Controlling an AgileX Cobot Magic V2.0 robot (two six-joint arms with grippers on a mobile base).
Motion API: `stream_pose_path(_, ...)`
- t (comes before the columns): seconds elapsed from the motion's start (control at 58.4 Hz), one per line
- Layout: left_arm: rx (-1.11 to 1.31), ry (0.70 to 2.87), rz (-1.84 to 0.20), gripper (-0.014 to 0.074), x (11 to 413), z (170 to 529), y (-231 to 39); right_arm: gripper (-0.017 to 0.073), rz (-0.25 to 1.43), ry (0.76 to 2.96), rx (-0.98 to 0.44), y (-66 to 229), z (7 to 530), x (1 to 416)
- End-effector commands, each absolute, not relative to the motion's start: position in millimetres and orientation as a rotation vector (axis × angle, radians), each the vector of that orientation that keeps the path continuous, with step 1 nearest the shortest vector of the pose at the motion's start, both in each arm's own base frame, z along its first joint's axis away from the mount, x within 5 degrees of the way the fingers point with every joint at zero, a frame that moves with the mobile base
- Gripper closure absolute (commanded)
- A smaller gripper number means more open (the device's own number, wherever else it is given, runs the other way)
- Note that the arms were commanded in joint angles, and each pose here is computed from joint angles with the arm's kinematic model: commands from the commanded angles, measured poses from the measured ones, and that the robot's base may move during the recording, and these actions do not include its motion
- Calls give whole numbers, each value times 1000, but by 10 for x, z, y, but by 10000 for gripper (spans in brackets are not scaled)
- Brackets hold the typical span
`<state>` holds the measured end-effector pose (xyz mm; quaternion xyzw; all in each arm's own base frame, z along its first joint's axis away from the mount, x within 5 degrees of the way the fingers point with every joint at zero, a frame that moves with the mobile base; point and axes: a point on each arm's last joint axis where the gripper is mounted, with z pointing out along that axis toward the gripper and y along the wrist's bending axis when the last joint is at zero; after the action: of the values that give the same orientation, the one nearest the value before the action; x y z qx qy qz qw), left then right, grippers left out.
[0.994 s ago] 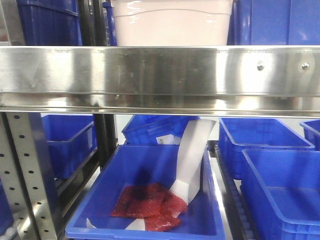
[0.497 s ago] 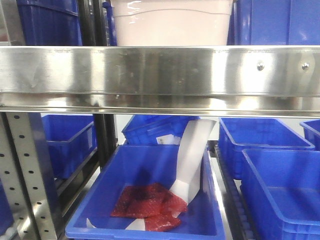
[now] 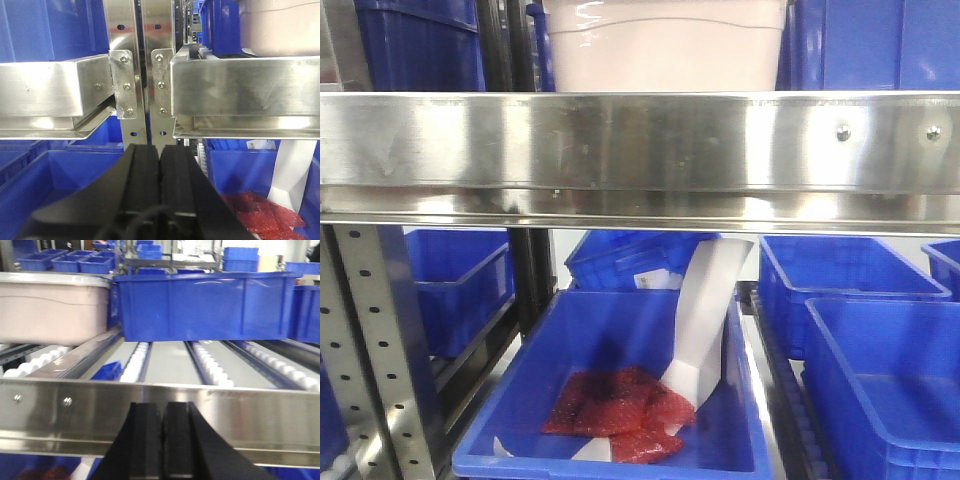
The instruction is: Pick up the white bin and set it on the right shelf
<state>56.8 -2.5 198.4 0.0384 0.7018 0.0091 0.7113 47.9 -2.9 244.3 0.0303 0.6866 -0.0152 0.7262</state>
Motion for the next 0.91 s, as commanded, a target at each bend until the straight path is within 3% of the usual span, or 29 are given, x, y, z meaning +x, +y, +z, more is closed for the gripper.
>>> stream_pose_path(0.0,71,1475,20,713,561,2020,-20,485,-32,1379,52,-27,2445,485)
stream_pose_path(0.188,71,1475,20,713,561,2020,-20,485,-17,1422,67,-31,2143,537)
stream_pose_path(0.891,71,1475,20,713,561,2020,-20,485,-17,1418,67,-32,2146,536)
